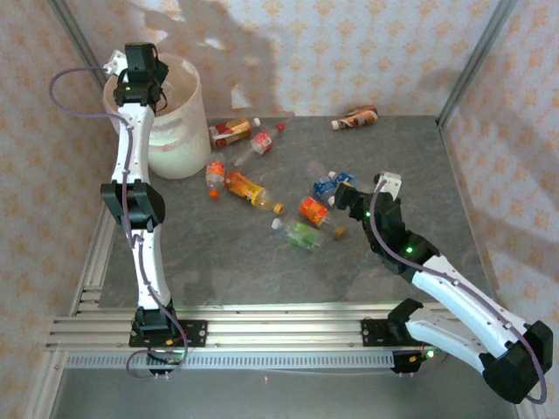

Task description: Put the plastic bottles in the bin

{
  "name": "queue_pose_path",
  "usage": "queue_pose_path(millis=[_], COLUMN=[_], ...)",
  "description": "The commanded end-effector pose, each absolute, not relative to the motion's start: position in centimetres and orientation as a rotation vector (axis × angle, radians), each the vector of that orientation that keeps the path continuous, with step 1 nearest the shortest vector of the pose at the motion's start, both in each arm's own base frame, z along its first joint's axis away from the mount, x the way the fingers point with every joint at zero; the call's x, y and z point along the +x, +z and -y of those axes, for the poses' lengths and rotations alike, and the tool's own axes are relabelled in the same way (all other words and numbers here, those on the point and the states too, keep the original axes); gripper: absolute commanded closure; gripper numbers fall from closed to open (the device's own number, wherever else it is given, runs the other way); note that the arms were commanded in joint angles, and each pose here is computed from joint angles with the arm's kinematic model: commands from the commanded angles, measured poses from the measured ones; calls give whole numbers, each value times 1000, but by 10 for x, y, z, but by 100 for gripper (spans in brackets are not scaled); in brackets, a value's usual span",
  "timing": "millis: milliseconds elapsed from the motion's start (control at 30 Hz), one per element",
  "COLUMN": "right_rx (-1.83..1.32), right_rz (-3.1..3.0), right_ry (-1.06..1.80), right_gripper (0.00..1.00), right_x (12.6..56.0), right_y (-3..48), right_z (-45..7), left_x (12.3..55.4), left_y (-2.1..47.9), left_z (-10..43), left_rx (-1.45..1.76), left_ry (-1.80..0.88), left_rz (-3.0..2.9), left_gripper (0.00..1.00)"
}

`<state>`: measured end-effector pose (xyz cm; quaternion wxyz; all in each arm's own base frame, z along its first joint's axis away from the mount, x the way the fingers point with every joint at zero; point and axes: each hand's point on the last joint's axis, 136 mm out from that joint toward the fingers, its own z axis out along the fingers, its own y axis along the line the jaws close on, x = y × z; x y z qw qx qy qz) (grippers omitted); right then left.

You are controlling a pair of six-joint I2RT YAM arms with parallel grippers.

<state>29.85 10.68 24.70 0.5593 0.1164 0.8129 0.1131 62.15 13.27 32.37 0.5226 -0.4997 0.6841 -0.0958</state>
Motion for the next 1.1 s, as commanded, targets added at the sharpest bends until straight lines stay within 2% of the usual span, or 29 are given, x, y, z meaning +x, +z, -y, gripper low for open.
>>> queue_pose_path(millis=[0, 300, 333, 433, 667, 800, 1067], right_rx=[304, 355, 356, 331, 336, 359, 409], right_rz=[-1891, -1885, -1886, -1887, -1885, -1879, -1849], right_ry=[241, 238, 239, 246, 245, 242, 245], right_gripper=[1, 1, 1, 1, 1, 1, 1], right_x=[298, 296, 296, 296, 295, 295, 295], right_y=[260, 253, 252, 254, 255, 252, 250], right_z=[-99, -93, -94, -96, -95, -92, -87], left_x=[632, 616, 611, 588, 542, 508, 455], left_y=[338, 390, 394, 398, 455, 470, 428], left_z=[-126, -110, -109, -102, -55, -11, 110], left_rx=[-1256, -1098, -1094, -1118, -875, -742, -442], left_ry=[-380, -423, -410, -382, -334, -310, -358], left_rz=[-1541, -1554, -1561, -1608, -1611, -1667, -1837], left_gripper=[19, 8, 1, 0, 0, 0, 0])
